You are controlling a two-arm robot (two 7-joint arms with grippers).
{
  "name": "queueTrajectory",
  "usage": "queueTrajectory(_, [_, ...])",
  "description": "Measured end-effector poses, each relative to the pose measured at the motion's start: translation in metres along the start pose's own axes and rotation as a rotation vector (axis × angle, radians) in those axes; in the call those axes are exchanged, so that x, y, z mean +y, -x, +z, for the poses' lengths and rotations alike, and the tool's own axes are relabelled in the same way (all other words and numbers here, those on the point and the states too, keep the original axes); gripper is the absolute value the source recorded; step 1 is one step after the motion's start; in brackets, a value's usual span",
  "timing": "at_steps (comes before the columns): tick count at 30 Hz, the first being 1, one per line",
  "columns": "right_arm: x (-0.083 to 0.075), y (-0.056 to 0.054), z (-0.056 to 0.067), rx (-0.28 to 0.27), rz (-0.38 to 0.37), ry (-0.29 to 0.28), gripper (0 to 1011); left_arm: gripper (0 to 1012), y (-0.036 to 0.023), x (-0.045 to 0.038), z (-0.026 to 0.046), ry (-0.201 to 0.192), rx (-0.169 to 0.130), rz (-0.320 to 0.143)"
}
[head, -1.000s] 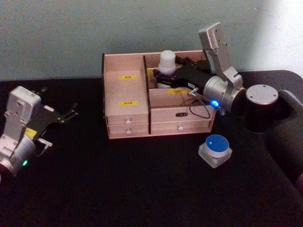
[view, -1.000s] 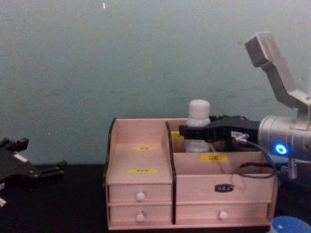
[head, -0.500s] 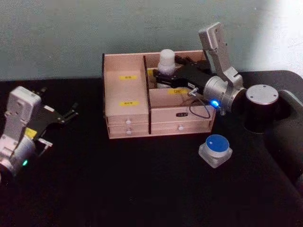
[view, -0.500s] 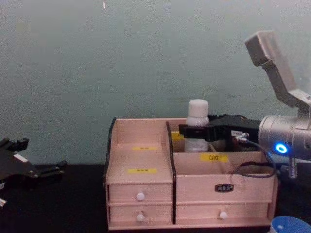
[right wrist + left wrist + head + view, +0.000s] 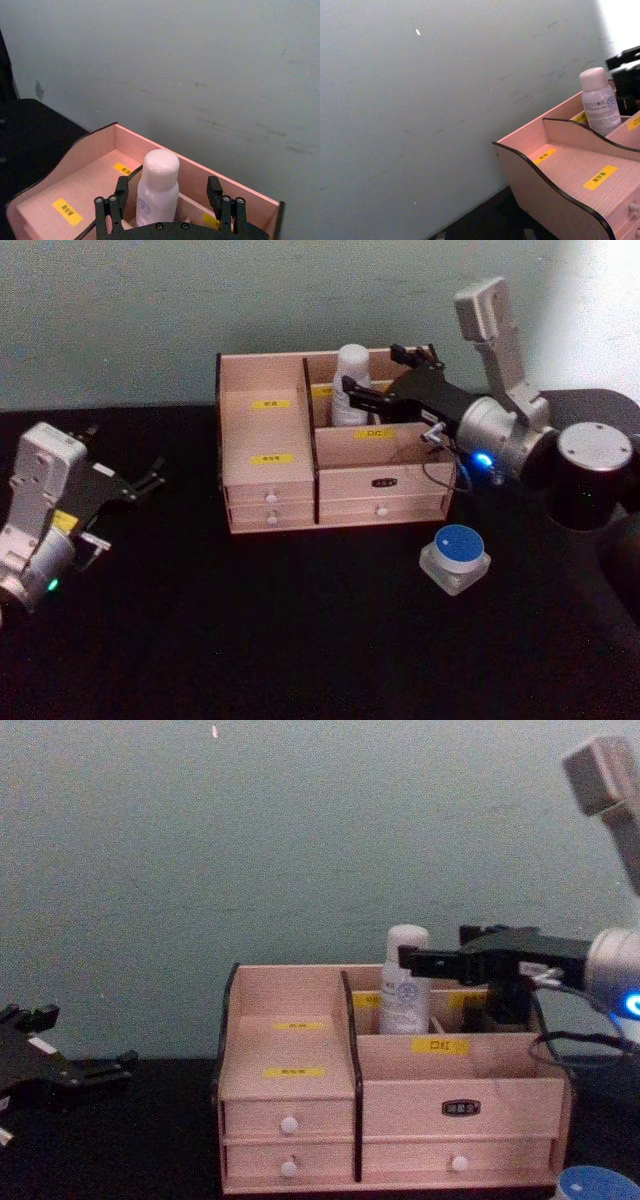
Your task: Pick up the facial cleanser and watermelon frost from the table and place them into the tiered storage box.
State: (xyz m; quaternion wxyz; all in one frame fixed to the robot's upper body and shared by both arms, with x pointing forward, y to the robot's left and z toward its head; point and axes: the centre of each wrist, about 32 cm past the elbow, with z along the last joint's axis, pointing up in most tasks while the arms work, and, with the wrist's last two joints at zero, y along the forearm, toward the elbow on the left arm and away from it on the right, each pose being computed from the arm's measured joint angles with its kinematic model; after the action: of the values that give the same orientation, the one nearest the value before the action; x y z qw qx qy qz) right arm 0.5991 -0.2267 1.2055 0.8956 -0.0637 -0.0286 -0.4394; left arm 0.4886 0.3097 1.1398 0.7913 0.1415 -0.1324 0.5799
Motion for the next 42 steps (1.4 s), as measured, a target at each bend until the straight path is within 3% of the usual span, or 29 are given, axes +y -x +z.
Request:
queueTrajectory(7, [-0.042,-0.001,0.008,-0.012,-0.002,-0.027,1000,1001,0.0,0.0,0.0,0.0,0.0,0.0])
queueTrajectory(15, [-0.08,-0.002,0.006,-0.014,-0.003,-0.027,1000,1001,0.0,0.0,0.0,0.0,0.0,0.0])
queueTrajectory(18, [-0.099,-0.003,0.002,-0.015,0.012,-0.018,1000,1001,0.0,0.0,0.0,0.0,0.0,0.0])
queueTrajectory(27, [-0.137,-0.006,-0.014,-0.017,0.06,0.013,1000,1001,0.0,0.0,0.0,0.0,0.0,0.0])
queueTrajectory(42, [-0.179,-0.003,-0.037,0.001,0.114,0.094,1000,1001,0.0,0.0,0.0,0.0,0.0,0.0])
